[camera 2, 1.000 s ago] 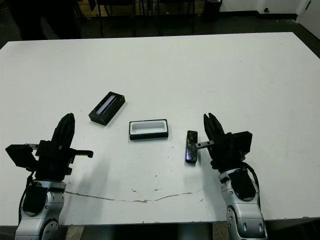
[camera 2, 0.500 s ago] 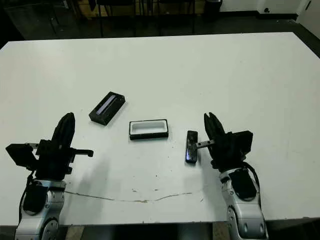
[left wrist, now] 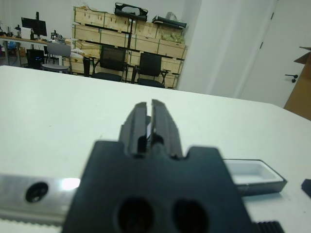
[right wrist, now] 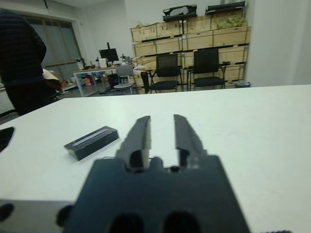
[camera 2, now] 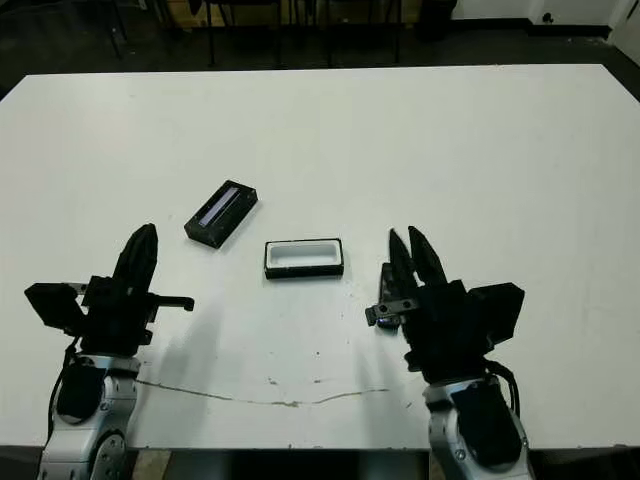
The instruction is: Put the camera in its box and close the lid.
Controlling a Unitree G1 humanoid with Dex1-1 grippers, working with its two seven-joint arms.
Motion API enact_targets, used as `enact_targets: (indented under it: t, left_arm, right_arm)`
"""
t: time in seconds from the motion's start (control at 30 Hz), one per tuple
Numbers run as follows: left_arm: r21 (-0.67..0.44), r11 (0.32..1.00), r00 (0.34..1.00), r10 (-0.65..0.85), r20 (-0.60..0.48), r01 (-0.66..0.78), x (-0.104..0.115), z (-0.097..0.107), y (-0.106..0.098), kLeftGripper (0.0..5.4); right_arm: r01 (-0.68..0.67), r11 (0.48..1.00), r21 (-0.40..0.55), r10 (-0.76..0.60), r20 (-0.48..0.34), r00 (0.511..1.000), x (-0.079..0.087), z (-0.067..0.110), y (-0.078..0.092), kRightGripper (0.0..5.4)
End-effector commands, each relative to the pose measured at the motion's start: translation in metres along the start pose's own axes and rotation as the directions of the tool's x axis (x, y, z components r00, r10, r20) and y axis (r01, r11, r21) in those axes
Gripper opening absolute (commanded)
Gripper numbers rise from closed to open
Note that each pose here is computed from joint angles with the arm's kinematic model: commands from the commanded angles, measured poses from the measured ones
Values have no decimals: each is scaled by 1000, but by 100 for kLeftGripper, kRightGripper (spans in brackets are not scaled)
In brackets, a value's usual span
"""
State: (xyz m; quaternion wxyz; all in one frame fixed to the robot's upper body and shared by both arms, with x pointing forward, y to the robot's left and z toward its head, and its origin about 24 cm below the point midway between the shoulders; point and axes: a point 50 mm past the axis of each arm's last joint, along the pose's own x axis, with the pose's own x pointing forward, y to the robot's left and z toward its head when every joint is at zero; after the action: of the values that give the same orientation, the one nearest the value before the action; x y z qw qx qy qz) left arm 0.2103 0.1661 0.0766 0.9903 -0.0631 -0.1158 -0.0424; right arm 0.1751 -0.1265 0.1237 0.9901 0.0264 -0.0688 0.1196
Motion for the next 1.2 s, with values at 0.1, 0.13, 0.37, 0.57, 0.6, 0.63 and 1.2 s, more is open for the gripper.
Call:
enact_targets:
  t: [0.1, 0.13, 0.37, 0.57, 0.6, 0.63, 1.2]
  left_arm:
    - [5, 1000, 999, 3, -37, -3, -2, -7, 1, 0]
    - [3, 1000, 999, 1, -37, -1, -3, -7, 1, 0]
    - [-7, 1000, 999, 10, -52, -10, -7, -9, 6, 0]
    - [-16, 1000, 998, 12, -61, -13, -9, -10, 9, 0]
    - [-17, 1000, 998, 11, -60, -12, -9, -10, 9, 0]
    - [-30, 999, 998, 10, -60, -12, -8, -10, 9, 0]
    - [-19, 1000, 997, -3, -78, 2, -11, -12, 7, 0]
  right_arm:
    - [56, 998, 23, -51, -179, 983, -22, -33, 4, 183]
    - [56, 998, 33, -49, -174, 984, -22, -35, 5, 204]
    - [114, 993, 22, -108, -197, 975, -18, -58, 16, 323]
    - [185, 983, -18, -184, -231, 955, -18, -70, 18, 413]
    - [192, 981, -23, -192, -235, 953, -18, -72, 18, 431]
    - [202, 979, -33, -204, -245, 948, -19, -74, 17, 449]
    - [329, 943, -54, -331, -270, 904, -23, -82, 12, 538]
